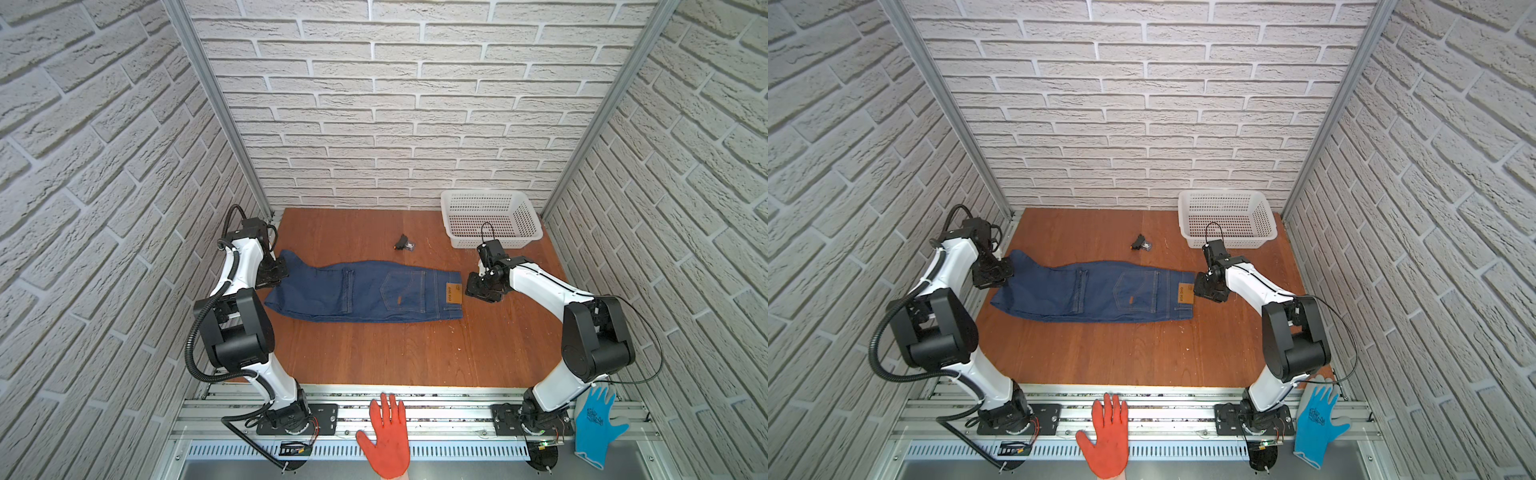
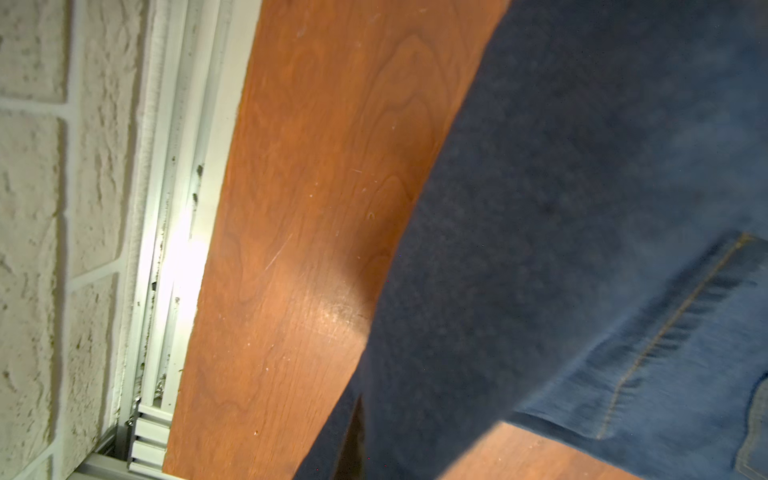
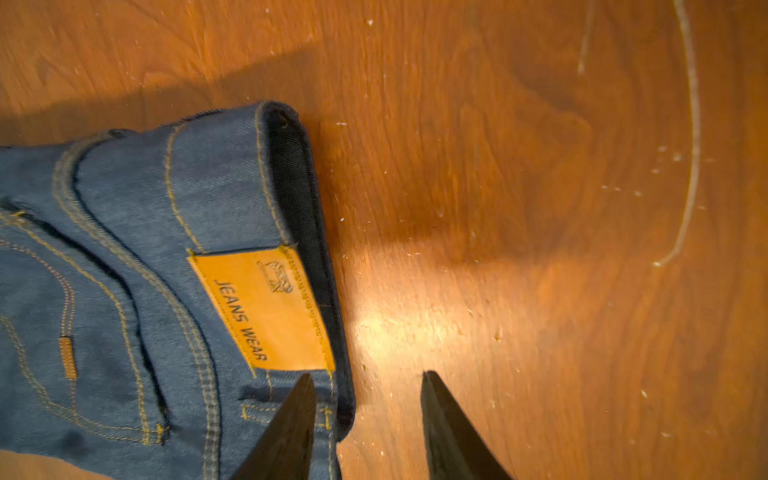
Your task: Fold and stack the trousers
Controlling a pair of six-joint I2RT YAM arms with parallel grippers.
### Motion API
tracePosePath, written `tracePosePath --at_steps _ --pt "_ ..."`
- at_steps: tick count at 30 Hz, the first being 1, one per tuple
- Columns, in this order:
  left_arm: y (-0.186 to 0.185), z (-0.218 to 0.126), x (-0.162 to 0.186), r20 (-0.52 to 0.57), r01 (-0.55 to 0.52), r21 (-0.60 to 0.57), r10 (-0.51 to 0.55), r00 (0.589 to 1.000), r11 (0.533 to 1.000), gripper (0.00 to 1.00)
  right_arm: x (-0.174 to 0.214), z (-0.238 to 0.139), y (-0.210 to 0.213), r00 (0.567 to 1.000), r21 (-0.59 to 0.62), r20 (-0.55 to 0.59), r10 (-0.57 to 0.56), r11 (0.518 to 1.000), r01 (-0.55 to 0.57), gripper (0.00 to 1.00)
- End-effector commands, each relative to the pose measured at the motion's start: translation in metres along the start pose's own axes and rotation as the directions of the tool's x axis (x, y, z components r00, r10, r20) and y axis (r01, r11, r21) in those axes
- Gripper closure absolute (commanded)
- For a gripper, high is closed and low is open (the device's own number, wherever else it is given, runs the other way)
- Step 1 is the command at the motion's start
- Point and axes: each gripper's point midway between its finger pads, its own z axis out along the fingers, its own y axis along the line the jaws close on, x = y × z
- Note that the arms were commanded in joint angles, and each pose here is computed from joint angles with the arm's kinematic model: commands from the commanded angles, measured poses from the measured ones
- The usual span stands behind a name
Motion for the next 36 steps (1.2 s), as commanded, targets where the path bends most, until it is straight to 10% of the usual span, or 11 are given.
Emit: tracePosePath --at_steps 1,22,36 --pt "-0.025 -0.01 0.01 -0.014 -0.047 0.093 0.048 0.999 0.995 1.0 0.0 0.011 0.01 1.0 -0.054 -0.007 -0.025 0.998 0.025 0.57" --pt "-0.157 -0.079 0.062 0.062 -0.22 0.389 0.213 0.975 0.895 1.0 0.021 0.077 0.031 0.986 -0.197 -0.158 -0.056 0.98 0.024 0.93" --pt "-0.278 -0.07 0.097 0.082 -0.305 0.462 0.302 0.95 0.833 1.0 0.037 0.076 0.04 0.979 -0.245 -0.187 -0.076 0.969 0.028 0.95"
